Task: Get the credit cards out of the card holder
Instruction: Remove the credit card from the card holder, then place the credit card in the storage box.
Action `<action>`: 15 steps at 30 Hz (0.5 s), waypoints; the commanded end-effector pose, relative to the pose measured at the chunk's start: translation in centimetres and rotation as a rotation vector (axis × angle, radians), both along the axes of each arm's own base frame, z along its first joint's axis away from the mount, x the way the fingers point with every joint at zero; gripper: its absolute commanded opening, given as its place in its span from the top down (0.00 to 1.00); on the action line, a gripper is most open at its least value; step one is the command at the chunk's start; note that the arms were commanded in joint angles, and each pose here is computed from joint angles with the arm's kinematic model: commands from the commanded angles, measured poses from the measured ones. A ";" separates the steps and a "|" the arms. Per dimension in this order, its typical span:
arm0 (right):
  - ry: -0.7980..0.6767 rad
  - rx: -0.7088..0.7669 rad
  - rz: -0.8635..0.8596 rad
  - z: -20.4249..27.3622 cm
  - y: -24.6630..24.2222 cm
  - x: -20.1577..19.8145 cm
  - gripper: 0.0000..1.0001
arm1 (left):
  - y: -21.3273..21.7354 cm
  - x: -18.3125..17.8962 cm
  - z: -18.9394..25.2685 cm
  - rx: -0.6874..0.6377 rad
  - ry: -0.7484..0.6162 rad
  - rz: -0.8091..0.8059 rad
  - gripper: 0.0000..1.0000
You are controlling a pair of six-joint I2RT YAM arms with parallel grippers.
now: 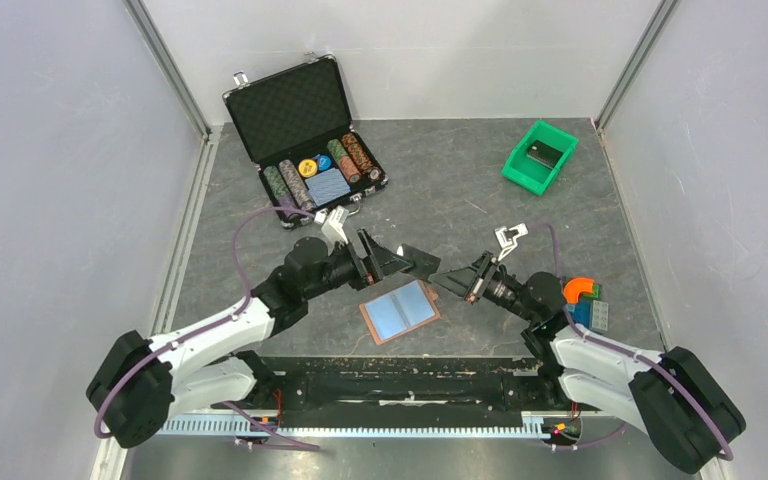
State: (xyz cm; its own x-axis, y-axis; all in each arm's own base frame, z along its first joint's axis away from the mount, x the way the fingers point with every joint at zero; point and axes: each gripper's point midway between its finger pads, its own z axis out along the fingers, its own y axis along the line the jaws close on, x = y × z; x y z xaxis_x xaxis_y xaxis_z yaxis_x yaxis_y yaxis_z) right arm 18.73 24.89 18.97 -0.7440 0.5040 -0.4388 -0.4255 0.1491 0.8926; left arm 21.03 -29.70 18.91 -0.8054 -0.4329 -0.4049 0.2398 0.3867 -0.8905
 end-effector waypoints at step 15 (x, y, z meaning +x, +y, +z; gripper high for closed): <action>-0.088 -0.361 -0.243 1.6 -4.5 8.6 1.00 | 8.0 -0.1 -0.1 0.581 -0.213 0.056 0.00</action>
State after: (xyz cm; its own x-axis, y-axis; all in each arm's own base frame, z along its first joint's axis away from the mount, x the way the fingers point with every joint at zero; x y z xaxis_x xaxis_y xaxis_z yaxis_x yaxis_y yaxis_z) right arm 24.56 22.34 20.41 -0.6291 0.5098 -0.5867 -0.4331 0.3969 0.8093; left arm 20.97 -24.08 18.36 -0.7187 -0.2425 -0.6517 0.3051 0.7321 -0.6090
